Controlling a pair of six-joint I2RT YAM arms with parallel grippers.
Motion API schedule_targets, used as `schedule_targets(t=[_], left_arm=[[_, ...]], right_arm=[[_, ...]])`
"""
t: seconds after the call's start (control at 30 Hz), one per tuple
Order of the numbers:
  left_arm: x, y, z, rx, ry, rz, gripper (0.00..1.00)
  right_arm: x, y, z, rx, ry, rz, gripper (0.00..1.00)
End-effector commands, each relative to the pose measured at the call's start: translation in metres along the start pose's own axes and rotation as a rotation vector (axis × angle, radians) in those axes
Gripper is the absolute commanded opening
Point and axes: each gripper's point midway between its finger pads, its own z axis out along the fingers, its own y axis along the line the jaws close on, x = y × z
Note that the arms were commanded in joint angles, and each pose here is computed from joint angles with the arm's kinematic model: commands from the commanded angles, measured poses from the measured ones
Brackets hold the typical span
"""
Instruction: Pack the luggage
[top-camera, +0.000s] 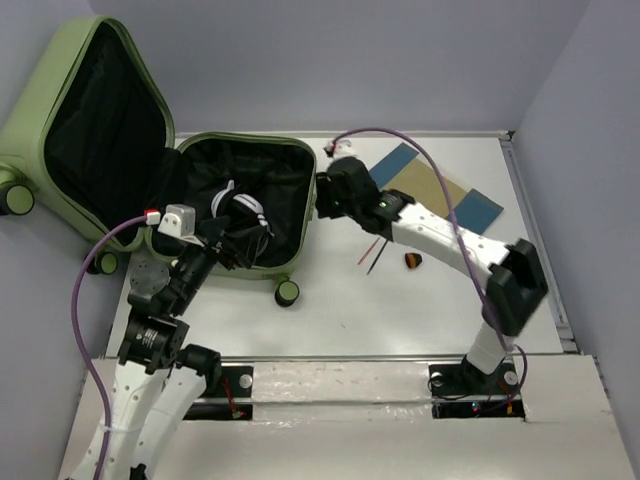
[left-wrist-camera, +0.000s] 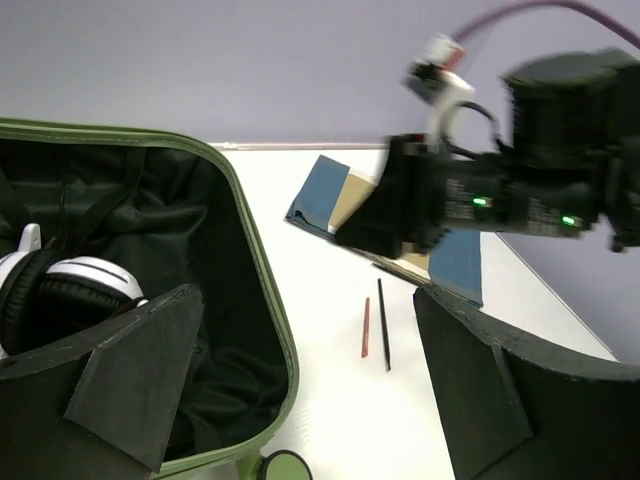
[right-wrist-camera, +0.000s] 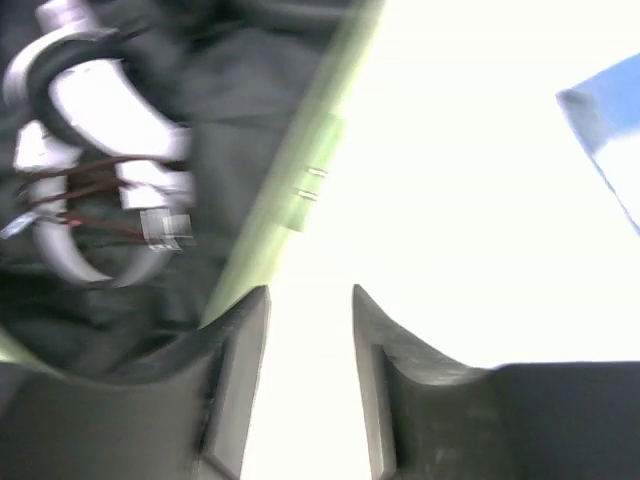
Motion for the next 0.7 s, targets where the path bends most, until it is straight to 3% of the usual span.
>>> schedule_targets(t=[0.0, 0.03, 0.07, 0.1, 0.13, 0.23, 0.47, 0.67], left_arm=[[-0.025, -0.013, -0.004, 0.032, -0.072, 0.009, 0.99], [-0.024, -0.014, -0.004, 0.036, -0.069, 0.007, 0.99], [-0.024, -0.015, -0.004, 0.040, -0.067, 0.006, 0.99], [-0.024, -0.016, -0.003, 0.045, -0.066, 0.005, 0.99], [-0.023, -0.016, -0.004, 0.047, -0.065, 0.005, 0.99], [-0.021, -0.019, -0.003, 0.060, -0.055, 0.006, 0.99], [-0.018, -0.020, -0.002, 0.069, -0.044, 0.007, 0.99], [-0.018, -0.021, -0.003, 0.073, -0.046, 0.012, 0.99]], right_arm=[[0.053, -0.122, -0.043, 0.311, 0.040, 0.117, 0.41], [0.061, -0.135, -0.057, 0.305, 0.049, 0.165, 0.46], [0.105, -0.171, -0.063, 0.383, 0.127, 0.220, 0.52], [0.120, -0.184, -0.070, 0.411, 0.145, 0.242, 0.68], [0.127, -0.193, -0.079, 0.425, 0.143, 0.261, 0.76], [0.163, -0.206, -0.087, 0.445, 0.220, 0.278, 0.89], [0.188, -0.216, -0.069, 0.468, 0.325, 0.273, 0.87], [0.193, -0.232, -0.047, 0.523, 0.357, 0.275, 0.78]])
